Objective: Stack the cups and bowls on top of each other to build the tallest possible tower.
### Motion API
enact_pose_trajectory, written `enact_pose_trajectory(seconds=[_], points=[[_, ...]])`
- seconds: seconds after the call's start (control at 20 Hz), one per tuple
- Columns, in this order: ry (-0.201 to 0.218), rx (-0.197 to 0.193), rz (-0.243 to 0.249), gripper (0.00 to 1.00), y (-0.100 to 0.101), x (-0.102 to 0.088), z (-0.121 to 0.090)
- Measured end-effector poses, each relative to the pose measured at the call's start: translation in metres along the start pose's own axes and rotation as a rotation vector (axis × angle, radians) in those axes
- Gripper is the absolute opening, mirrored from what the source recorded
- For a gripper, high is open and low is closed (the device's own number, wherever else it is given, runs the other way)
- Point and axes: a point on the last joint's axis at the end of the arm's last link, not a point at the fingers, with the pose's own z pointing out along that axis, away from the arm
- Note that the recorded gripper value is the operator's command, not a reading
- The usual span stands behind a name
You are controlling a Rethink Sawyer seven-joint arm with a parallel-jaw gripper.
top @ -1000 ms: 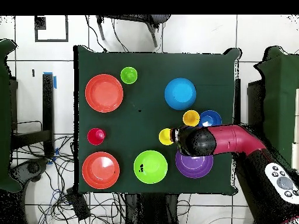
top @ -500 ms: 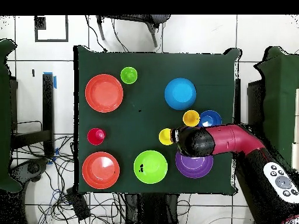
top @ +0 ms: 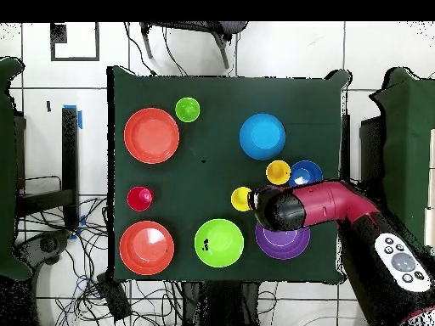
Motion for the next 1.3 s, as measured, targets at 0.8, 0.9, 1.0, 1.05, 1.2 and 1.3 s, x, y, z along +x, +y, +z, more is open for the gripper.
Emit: enact_pose_trajectory(seconds=[0.8,0.9,1.0,1.05,1.2,1.3], points=[[0.011,0.027,-0.139,1.0,0.031,-0.012,0.068],[0.014,0.034,-0.15,1.0,0.034,-0.014,0.074],[0.015,0.043,-0.16,1.0,0.036,-0.016,0.076],[0.015,0.047,-0.163,1.0,0.036,-0.017,0.076],[0.014,0.062,-0.171,1.0,0.037,-0.02,0.075],[0.014,0.065,-0.172,1.0,0.036,-0.021,0.075]])
